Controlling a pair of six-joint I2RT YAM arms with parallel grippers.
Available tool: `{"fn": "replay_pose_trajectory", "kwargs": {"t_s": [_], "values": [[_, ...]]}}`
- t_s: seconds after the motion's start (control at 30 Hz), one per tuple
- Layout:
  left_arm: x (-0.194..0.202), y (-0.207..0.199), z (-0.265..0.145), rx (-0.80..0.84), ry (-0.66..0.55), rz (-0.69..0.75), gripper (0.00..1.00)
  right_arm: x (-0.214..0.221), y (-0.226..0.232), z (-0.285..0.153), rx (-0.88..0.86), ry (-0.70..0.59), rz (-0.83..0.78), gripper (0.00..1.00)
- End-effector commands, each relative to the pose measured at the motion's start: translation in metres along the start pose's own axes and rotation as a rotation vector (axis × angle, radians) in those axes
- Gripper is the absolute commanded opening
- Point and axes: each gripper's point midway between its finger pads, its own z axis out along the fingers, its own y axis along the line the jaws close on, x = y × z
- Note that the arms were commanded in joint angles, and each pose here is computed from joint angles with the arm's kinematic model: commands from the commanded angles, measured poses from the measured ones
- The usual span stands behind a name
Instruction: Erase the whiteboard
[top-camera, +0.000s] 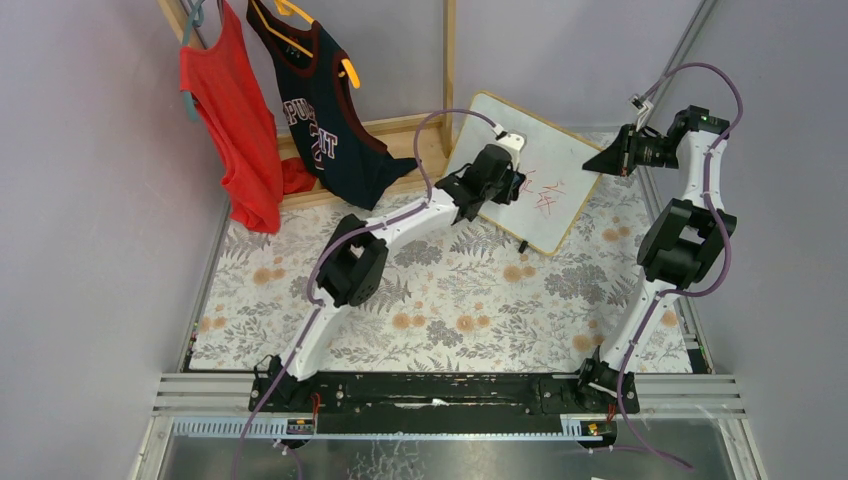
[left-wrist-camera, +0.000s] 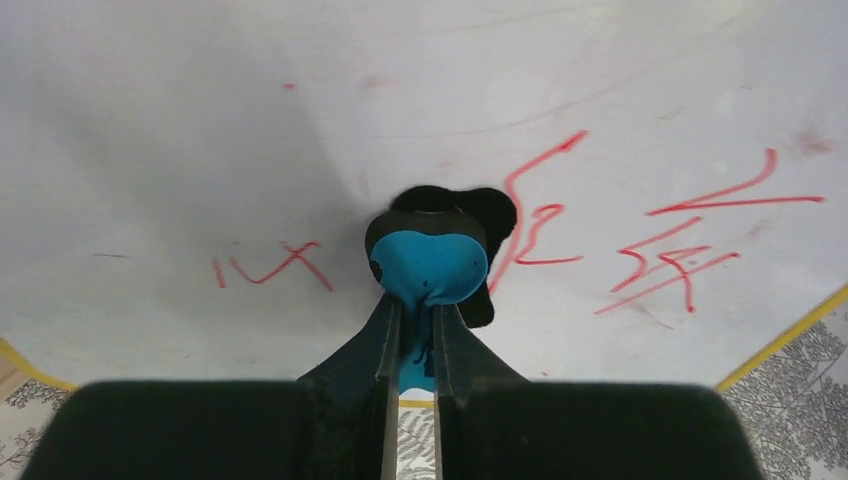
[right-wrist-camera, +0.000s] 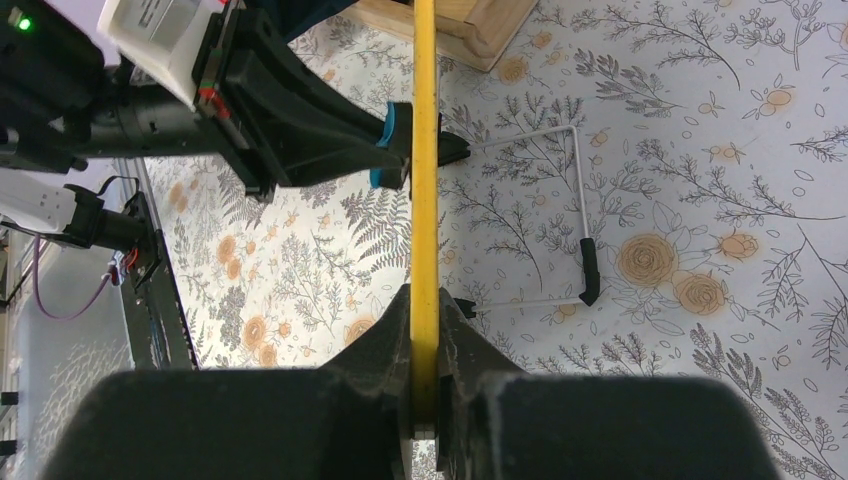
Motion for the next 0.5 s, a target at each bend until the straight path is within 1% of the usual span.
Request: {"fn": "replay_pose_trajectory", "kwargs": {"t_s": [0.0,0.1,0.23,0.33,0.47], "values": [[-0.013,0.064,-0.001,-0.076,-0.029,-0.071,0.00,0.015,0.003,0.011,0.007,0.093,-0.055,0.00],[-0.014,0.103,-0.006,-0.130,-0.028,-0.088,0.00,0.015,0.002,0.012,0.007,0.093,-0.053,0.00],[-0.014,0.132,-0.011,-0.181,-0.027,-0.082,0.00,0.015,0.001,0.012,0.007,0.093,-0.054,0.00],[-0.014,0.132,-0.011,-0.175,-0.025,-0.083,0.00,0.015,0.001,0.012,0.007,0.093,-0.052,0.00],[-0.013,0.106,-0.004,-0.125,-0.024,-0.080,0.00,0.015,0.002,0.012,0.007,0.093,-0.053,0.00]]}}
